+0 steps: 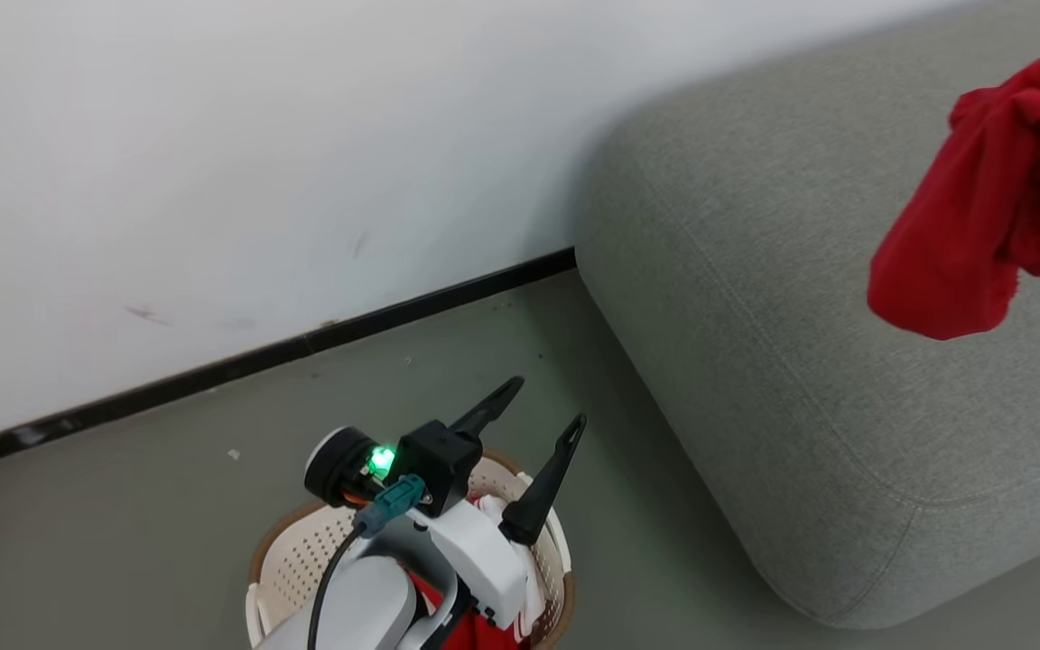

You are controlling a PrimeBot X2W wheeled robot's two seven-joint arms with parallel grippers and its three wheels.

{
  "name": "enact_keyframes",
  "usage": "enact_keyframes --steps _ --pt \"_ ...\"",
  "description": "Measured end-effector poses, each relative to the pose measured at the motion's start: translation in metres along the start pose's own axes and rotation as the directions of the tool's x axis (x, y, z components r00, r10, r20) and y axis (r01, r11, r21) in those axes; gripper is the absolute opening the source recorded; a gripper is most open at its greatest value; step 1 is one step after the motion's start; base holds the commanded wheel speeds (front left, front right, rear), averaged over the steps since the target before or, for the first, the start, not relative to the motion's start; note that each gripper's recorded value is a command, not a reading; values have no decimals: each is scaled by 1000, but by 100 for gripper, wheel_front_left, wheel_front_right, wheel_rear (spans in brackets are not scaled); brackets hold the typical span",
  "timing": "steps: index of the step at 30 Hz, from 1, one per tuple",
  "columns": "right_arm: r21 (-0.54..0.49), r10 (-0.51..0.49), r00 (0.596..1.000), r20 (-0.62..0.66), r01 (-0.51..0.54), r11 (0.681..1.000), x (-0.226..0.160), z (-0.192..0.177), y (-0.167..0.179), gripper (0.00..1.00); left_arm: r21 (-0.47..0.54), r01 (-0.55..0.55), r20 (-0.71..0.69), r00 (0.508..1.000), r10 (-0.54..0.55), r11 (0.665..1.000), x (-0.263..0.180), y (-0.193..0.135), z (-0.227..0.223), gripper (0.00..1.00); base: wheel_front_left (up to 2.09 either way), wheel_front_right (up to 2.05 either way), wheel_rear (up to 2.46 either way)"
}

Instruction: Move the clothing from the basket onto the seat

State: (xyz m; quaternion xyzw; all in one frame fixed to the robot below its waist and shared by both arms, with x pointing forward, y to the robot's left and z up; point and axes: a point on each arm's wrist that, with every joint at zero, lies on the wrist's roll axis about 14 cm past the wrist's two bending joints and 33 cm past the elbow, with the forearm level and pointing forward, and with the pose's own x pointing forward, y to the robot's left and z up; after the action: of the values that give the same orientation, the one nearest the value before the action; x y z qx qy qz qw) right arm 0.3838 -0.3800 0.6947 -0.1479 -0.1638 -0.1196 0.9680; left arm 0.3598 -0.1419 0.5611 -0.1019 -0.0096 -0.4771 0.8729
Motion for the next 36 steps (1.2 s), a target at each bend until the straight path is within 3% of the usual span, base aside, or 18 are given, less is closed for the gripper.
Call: enact_keyframes --steps 9,11,18,23,27,36 --pt "-25 -38 990 -138 35 999 19 -52 -11 0 5 -32 34 999 31 999 5 25 8 100 0 0 0" --pt "-89 -24 986 -163 9 996 24 -59 -12 0 1 -31 30 999 31 1000 6 28 7 100 0 0 0" --pt "-133 -35 986 -165 13 991 48 -68 -13 0 -10 -27 21 999 28 1000 8 36 2 100 0 0 0" --pt "-145 -96 977 -188 69 987 56 -87 -27 0 -5 -17 24 1000 17 1000 12 40 1 100 0 0 0" --pt "-137 -135 957 -257 102 985 54 -121 -29 0 -11 -12 21 1000 12 1000 15 46 -2 100 0 0 0" --pt "-92 -128 905 -406 99 991 40 -190 1 0 -25 13 -5 1000 -13 1000 19 53 -15 100 0 0 0"
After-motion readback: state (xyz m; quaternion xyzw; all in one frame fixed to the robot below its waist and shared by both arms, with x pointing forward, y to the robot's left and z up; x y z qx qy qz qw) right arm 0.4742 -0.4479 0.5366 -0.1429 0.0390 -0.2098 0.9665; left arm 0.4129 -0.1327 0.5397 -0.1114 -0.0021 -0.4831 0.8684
